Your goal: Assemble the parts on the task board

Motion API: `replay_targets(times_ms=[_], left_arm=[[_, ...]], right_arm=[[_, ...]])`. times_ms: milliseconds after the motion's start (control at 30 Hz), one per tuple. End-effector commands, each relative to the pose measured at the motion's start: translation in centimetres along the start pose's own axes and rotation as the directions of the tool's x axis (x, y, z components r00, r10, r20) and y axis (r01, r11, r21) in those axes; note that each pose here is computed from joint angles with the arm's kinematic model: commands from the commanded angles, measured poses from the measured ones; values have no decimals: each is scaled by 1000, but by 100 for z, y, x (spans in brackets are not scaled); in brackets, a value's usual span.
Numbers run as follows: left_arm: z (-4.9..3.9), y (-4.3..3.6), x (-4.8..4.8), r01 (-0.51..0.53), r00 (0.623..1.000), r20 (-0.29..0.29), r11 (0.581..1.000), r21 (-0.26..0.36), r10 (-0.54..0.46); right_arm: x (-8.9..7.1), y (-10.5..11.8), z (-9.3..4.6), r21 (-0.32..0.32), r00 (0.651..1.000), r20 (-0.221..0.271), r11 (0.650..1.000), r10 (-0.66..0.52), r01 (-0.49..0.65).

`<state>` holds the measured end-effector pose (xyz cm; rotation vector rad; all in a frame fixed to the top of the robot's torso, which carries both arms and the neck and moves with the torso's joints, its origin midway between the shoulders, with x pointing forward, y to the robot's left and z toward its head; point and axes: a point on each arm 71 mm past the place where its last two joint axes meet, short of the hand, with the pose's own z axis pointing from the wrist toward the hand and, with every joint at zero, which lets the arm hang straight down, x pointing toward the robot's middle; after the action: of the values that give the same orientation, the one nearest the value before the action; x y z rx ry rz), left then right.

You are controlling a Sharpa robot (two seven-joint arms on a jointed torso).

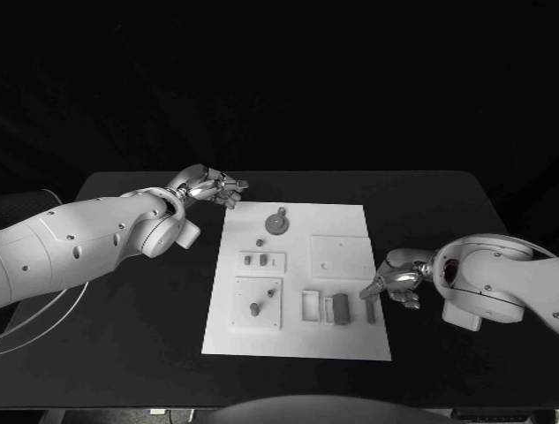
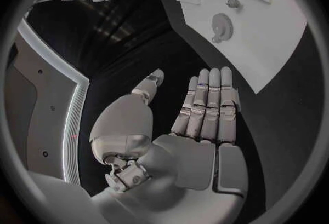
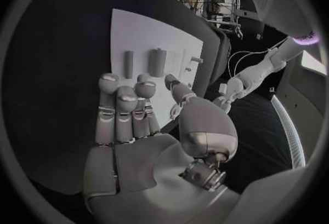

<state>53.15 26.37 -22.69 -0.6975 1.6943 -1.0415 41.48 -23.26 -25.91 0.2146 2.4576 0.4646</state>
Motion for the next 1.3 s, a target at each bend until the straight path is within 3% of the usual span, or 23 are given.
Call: replay_targets(times_ms=[33,400,800,1300], left_arm=[[8,-14,25,6,1000,6,1000,11,-6],[10,-40,76,27,1000,1,999,20,-27],[-15,-50,89,37,999,-2,999,22,-37],[-51,-57,98,41,999,-8,999,19,-41]], right_arm=[[30,46,28,33,999,-12,998,-50,51],[83,309,184,0,987,64,989,-150,151],[224,326,350,22,968,10,968,-251,251],[332,358,464,23,964,-10,964,-265,265]])
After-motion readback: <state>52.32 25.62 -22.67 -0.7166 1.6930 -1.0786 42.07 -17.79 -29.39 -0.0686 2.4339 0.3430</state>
